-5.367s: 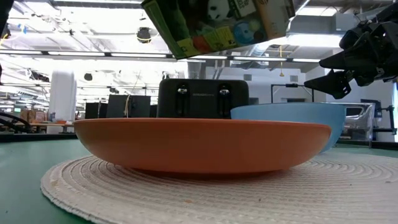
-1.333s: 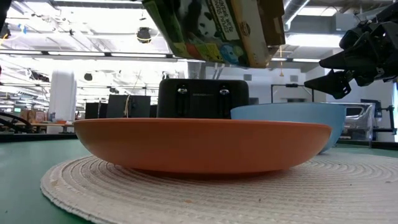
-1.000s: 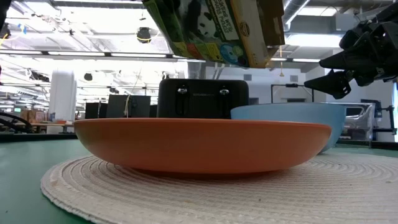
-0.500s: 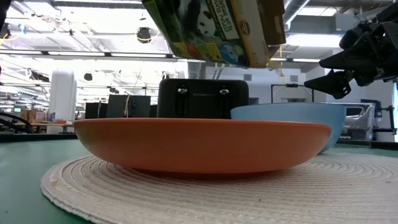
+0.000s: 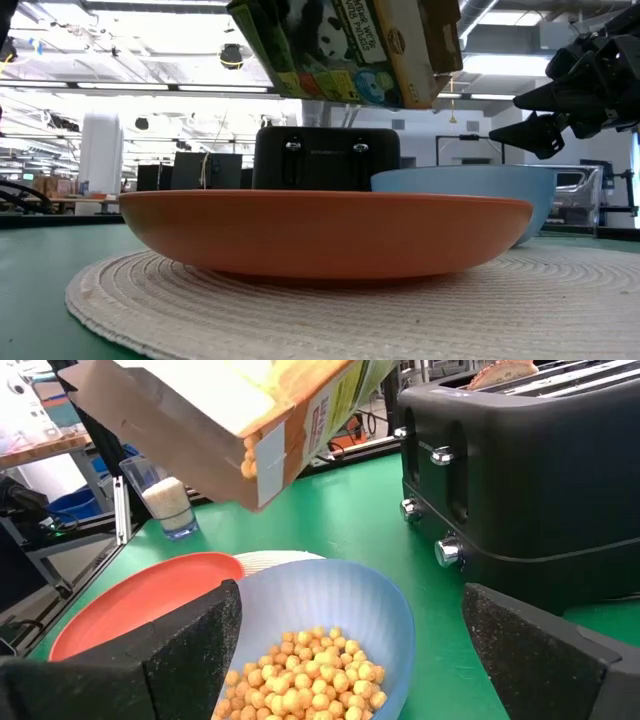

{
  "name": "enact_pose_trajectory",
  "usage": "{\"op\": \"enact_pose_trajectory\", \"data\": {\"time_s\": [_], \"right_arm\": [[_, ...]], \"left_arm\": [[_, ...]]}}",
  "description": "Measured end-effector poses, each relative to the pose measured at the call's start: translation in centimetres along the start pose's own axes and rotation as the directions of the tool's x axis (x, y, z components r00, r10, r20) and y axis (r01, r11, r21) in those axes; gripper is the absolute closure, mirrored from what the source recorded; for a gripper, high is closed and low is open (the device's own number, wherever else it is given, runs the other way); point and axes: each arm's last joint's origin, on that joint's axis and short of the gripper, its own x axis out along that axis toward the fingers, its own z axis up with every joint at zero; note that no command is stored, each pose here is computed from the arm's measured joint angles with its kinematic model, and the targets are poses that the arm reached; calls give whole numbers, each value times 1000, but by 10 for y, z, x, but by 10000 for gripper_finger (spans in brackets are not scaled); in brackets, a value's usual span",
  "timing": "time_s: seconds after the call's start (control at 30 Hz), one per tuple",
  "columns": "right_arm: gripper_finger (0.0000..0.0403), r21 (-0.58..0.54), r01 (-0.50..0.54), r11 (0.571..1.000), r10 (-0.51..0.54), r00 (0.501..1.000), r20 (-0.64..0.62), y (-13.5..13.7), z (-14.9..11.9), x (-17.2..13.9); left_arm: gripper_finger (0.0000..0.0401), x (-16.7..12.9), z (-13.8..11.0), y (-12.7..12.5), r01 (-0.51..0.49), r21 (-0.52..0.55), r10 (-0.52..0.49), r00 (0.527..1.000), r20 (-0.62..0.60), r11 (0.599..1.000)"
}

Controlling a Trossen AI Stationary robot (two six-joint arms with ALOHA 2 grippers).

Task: Arrange a breakfast setting
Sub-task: Pour the cereal into the blue bowl

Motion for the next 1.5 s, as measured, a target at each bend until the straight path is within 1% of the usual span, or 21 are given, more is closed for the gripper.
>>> {"op": "enact_pose_trajectory", "data": {"time_s": [0.13, 0.27, 0.37, 0.47, 0.67, 1.03, 1.5], "right_arm": [[7, 0, 0, 1000, 0, 1000, 0, 0, 0, 0], [7, 0, 0, 1000, 0, 1000, 1, 0, 0, 0], [7, 0, 0, 1000, 0, 1000, 0, 0, 0, 0], [7, 0, 0, 1000, 0, 1000, 1, 0, 0, 0], [7, 0, 0, 1000, 0, 1000, 0, 0, 0, 0], [7, 0, 0, 1000, 0, 1000, 1, 0, 0, 0], [7, 0, 0, 1000, 0, 1000, 1, 0, 0, 0]], "left_arm": [[239, -2, 0, 0, -5, 8, 5, 1000, 2, 1000], [239, -6, 1, 0, -57, 30, 57, 998, -23, 998], [239, -3, -1, 1, -61, 33, 63, 997, -40, 998], [239, -1, -2, 3, -92, 43, 94, 993, -71, 995], [239, -6, 0, 2, -118, 48, 121, 990, -71, 992], [239, -5, 0, 2, -96, 41, 98, 994, -53, 995], [239, -5, -1, 1, -98, 52, 101, 993, -62, 994]]}}
